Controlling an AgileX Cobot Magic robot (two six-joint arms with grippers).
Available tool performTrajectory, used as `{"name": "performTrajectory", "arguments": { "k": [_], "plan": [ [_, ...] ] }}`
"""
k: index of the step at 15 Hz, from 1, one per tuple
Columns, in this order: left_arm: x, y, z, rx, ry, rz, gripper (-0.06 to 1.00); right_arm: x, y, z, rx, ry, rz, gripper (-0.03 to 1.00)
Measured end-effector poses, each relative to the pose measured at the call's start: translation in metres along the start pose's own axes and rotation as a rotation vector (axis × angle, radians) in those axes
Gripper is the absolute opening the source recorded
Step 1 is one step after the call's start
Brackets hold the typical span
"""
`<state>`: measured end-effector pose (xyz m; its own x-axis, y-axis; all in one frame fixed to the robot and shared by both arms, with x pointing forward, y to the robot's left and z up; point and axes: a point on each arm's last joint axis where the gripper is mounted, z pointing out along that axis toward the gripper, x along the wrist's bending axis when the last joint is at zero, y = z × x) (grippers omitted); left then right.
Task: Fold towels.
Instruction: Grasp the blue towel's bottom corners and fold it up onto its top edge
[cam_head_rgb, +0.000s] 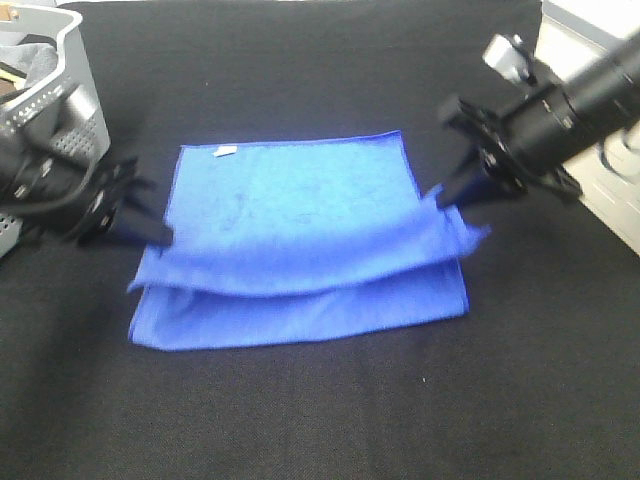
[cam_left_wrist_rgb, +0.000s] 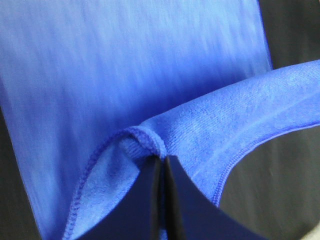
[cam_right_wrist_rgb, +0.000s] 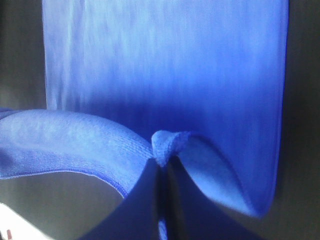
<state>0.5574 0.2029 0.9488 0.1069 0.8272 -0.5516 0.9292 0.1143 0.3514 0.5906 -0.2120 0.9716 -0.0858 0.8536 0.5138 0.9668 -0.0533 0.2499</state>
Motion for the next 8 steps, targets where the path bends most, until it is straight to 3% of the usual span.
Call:
{"name": "performTrajectory", "arguments": {
  "k": [4,6,8],
  "plan": [
    [0.001,0.052,0.022,-0.035,0.046,0.046,0.0,-0.001,0.06,0.018,-0.03,-0.021,-0.035,0.0],
    [-0.002,0.097,0.031,-0.123,0.082,0.084,0.0,-0.001,0.102,0.032,-0.062,-0.027,-0.071,0.0],
    [0.001,0.122,0.042,-0.18,0.103,0.113,0.0,-0.007,0.129,0.047,-0.099,-0.041,-0.102,0.0]
  ]
}}
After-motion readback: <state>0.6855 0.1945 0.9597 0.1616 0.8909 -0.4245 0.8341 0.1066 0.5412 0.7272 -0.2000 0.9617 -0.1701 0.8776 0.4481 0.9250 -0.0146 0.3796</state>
